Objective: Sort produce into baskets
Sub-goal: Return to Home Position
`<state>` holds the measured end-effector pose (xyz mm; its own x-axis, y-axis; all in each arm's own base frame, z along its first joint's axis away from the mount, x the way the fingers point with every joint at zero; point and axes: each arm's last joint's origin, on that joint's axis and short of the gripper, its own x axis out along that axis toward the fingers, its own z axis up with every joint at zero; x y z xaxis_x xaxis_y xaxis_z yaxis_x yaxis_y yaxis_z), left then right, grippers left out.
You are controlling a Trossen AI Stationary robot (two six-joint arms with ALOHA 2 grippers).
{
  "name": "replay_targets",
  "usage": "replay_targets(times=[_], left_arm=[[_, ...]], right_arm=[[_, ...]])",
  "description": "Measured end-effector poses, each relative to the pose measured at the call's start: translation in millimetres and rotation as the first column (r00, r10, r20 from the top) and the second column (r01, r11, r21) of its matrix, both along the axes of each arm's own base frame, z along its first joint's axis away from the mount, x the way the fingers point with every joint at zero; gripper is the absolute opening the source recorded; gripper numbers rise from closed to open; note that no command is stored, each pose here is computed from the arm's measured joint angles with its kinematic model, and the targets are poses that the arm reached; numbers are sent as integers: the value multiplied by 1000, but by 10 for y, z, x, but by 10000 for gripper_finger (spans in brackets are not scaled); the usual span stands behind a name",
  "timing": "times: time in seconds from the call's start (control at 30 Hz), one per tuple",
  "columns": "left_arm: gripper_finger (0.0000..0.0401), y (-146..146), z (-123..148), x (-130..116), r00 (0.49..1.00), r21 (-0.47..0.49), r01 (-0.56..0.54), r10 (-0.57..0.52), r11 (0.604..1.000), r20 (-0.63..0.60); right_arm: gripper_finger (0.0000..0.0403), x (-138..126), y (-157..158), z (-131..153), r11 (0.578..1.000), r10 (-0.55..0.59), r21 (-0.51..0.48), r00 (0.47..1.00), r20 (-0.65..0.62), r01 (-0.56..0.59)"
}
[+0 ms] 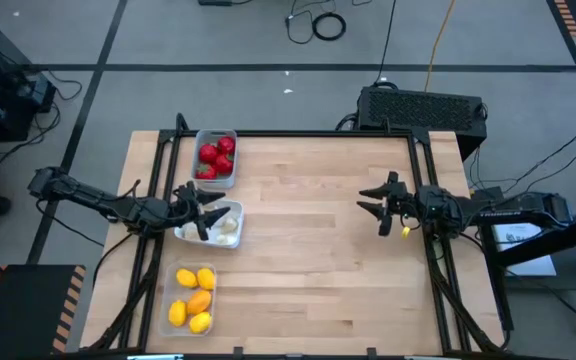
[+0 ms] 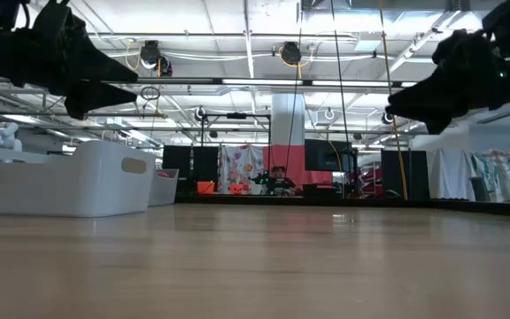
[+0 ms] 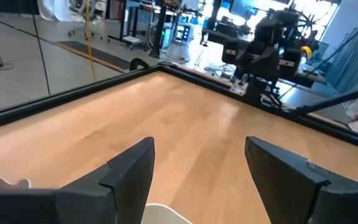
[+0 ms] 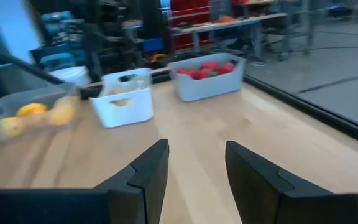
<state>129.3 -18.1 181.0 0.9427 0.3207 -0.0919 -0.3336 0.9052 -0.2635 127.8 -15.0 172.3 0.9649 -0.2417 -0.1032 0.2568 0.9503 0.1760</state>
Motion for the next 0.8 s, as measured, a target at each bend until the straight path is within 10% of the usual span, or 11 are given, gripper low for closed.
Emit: replay_targets(times=[0.8], left_arm=[[256, -15, -27, 2, 998, -29, 53, -53, 998, -20]], right_arm=[[150, -232, -14, -40, 994, -35, -99, 997, 72, 42]])
